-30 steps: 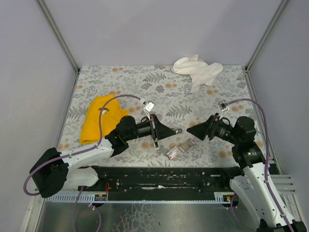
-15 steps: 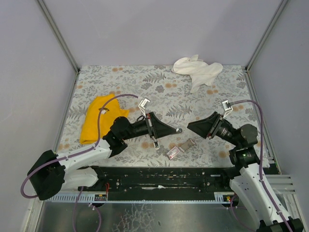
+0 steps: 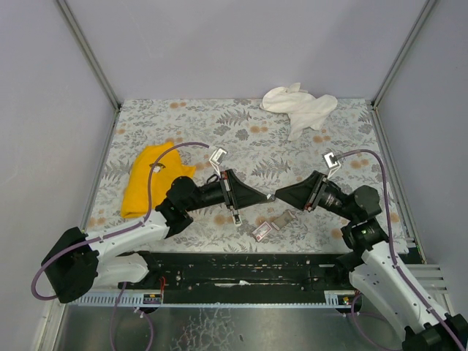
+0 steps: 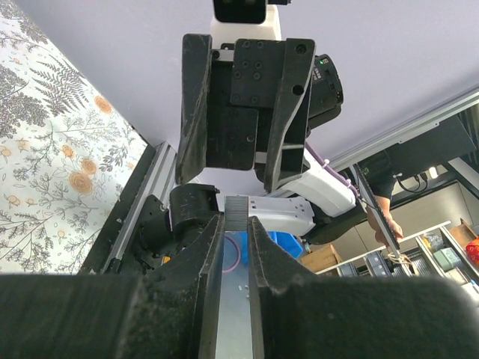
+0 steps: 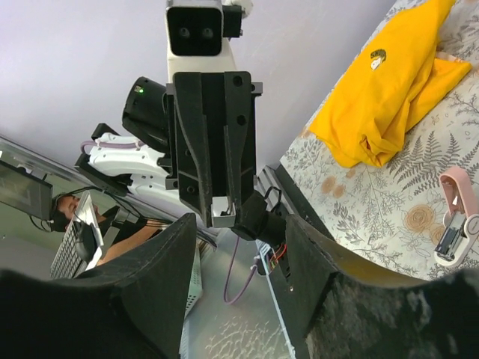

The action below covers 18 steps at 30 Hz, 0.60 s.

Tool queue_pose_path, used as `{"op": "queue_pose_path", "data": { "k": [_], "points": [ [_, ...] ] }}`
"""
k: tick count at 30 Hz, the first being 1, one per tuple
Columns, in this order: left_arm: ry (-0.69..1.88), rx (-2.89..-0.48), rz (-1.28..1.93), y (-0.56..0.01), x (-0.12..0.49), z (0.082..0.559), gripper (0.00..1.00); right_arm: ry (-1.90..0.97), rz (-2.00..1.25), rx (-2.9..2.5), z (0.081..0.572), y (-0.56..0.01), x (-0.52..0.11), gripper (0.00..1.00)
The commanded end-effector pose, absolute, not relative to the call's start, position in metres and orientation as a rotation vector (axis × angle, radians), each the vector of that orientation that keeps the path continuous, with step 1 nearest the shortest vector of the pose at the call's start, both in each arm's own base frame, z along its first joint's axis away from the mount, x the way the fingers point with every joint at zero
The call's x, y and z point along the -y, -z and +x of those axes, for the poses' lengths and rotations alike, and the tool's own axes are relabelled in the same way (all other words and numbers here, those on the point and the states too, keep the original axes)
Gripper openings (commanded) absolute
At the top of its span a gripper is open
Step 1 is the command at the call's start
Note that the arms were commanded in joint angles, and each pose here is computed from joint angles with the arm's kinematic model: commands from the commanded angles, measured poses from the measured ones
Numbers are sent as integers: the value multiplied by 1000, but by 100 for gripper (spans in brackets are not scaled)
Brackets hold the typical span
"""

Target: Load the staples into the stapler

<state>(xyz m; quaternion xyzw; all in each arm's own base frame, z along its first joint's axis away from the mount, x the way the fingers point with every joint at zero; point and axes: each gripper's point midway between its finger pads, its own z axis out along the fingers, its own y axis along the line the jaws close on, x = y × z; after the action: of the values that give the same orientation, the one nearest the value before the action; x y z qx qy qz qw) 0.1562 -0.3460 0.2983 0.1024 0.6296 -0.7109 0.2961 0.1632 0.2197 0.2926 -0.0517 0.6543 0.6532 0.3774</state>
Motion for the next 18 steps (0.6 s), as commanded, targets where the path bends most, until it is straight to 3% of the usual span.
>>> {"op": "queue_pose_path", "data": {
  "k": [1, 18],
  "points": [
    [1916, -1558, 324, -329, 344, 154, 14, -1650, -163, -1590, 165, -311, -226, 57],
    [1916, -1560, 326, -330, 344, 153, 14, -1717, -171, -1543, 161, -321, -233, 40]
  ]
}}
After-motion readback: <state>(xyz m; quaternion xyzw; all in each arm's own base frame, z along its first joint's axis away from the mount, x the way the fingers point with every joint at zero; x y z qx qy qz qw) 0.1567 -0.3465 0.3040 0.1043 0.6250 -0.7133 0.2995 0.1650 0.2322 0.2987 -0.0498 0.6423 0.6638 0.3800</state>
